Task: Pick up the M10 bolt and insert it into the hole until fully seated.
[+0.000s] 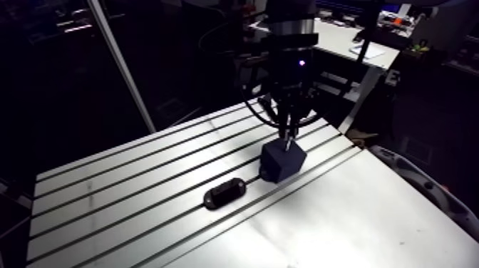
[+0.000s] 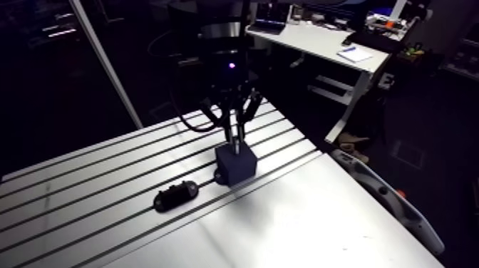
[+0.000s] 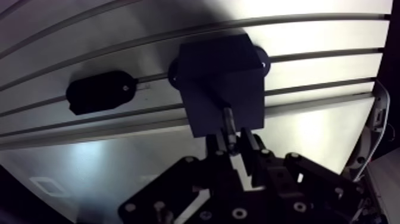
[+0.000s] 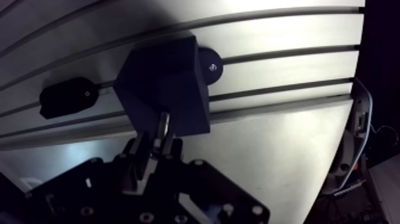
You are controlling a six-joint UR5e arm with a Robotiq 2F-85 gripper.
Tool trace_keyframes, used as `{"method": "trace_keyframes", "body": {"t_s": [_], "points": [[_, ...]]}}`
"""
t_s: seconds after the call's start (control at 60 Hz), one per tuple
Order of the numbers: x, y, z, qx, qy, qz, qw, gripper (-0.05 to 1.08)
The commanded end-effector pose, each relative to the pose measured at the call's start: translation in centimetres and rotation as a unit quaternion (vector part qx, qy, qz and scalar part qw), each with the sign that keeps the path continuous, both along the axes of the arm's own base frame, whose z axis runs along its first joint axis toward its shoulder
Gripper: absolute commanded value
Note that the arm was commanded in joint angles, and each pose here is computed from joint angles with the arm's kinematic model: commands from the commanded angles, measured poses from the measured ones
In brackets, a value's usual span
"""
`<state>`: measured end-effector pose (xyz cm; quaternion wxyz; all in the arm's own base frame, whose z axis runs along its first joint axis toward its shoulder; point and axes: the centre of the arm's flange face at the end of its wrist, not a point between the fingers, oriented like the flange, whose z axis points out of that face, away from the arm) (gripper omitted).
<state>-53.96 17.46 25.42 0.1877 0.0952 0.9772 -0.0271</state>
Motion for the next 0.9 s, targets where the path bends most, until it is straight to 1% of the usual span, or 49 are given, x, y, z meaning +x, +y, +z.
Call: {"method": "trace_keyframes", "body": {"t_s": [0.017,0.567,0.667,0.9], "points": [[0.03,-0.02,-0.08,0.0000,0.000,-0.001,1.000,1.08],[-0.02,-0.11,-0.17,-0.0007,-0.001,-0.001,1.000,1.08],[-0.16,-0.04,-0.14,0.0016,0.006,0.001,1.000,1.08],[-0.19,0.07,-0.11,0.0029,0.009,0.000,1.000,1.08]]}}
